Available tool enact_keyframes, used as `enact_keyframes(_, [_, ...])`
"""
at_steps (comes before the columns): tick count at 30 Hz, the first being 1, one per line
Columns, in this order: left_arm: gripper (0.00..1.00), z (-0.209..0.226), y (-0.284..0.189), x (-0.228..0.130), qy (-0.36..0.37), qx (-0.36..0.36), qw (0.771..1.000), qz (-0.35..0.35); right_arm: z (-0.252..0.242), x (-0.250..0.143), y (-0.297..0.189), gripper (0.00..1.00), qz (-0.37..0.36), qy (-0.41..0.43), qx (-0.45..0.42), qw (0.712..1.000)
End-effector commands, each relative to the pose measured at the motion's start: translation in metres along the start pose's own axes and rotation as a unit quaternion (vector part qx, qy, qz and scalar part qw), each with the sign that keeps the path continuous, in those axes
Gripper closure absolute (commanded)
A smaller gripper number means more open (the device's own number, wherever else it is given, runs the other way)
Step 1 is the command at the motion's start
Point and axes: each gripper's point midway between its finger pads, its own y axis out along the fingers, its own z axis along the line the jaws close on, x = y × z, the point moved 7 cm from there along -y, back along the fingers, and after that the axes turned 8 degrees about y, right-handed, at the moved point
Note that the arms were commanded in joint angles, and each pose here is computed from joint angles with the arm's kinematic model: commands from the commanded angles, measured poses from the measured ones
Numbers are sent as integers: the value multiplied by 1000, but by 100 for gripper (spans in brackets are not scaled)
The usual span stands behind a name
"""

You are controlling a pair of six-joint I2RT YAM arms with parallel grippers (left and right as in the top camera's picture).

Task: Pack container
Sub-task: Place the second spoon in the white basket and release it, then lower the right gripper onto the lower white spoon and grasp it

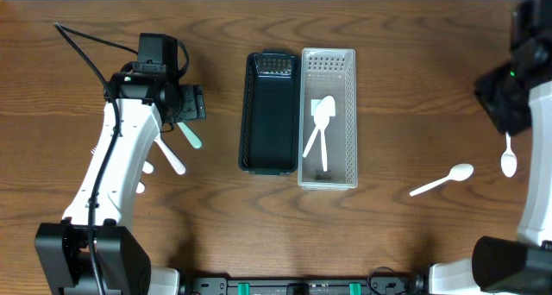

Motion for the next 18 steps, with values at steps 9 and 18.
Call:
enact_keyframes(9, [15,3,-2,5,-3,5,1000,-5,-21,-18,108,60,33,35,-82,995])
enact_keyframes(18, [15,3,-2,5,-3,5,1000,-5,-31,-42,180,54,42,-22,-63,997])
